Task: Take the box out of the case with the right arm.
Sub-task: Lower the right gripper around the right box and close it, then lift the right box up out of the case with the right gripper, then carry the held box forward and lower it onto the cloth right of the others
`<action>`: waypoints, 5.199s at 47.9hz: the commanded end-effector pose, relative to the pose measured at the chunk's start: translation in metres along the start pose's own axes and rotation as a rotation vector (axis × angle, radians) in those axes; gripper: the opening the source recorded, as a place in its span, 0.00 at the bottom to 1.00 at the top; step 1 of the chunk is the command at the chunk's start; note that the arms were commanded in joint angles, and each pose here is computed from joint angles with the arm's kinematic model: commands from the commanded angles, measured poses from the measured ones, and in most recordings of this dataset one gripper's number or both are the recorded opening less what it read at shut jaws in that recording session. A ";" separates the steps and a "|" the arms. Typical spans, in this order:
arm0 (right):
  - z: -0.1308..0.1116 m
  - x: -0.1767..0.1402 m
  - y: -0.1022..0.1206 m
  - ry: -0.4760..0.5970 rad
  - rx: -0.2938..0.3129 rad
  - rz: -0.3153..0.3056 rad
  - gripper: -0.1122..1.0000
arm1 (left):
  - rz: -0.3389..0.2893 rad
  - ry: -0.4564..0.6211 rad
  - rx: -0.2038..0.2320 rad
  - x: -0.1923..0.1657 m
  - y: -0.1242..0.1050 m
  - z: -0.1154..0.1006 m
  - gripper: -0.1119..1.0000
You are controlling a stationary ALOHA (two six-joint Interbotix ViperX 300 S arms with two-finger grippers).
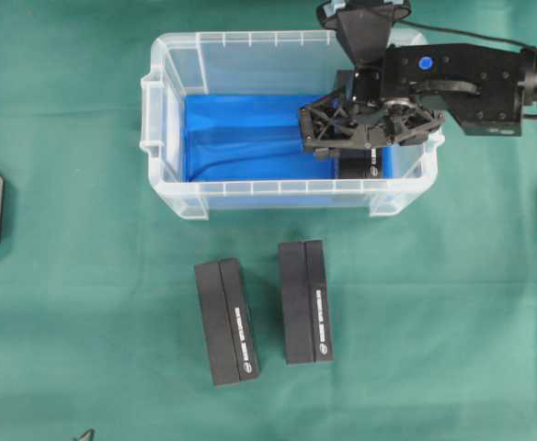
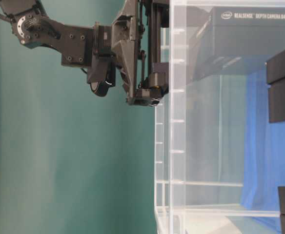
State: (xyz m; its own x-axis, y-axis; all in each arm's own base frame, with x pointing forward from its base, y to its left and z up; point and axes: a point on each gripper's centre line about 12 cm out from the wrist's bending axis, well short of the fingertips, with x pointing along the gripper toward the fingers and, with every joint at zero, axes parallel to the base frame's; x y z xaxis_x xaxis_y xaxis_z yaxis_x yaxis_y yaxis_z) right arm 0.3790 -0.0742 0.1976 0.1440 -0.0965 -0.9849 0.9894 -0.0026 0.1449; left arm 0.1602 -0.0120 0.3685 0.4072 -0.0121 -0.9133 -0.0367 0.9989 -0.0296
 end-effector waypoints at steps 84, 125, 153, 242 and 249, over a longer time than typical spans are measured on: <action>0.007 -0.134 0.003 -0.128 0.066 0.016 0.68 | -0.001 -0.025 0.006 -0.006 0.000 0.004 0.12; 0.000 -0.208 0.005 -0.212 0.064 0.013 0.68 | -0.001 -0.025 0.004 -0.006 0.000 0.004 0.12; 0.001 -0.208 0.004 -0.218 0.063 0.012 0.68 | -0.001 -0.026 0.004 -0.006 0.000 0.004 0.12; -0.035 -0.211 0.001 -0.204 0.037 -0.019 0.68 | 0.000 -0.023 0.003 -0.005 0.000 0.005 0.12; -0.055 -0.213 -0.001 -0.197 0.027 -0.028 0.68 | -0.001 -0.023 0.004 -0.005 0.000 0.005 0.12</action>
State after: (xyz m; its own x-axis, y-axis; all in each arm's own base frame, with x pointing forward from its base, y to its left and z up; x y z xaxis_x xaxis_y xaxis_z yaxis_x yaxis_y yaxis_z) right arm 0.3557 -0.0081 0.3828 0.0547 -0.2906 -0.9553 0.9964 -0.0466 0.0712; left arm 0.1602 -0.0120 0.3685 0.4072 -0.0121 -0.9133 -0.0339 0.9990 -0.0284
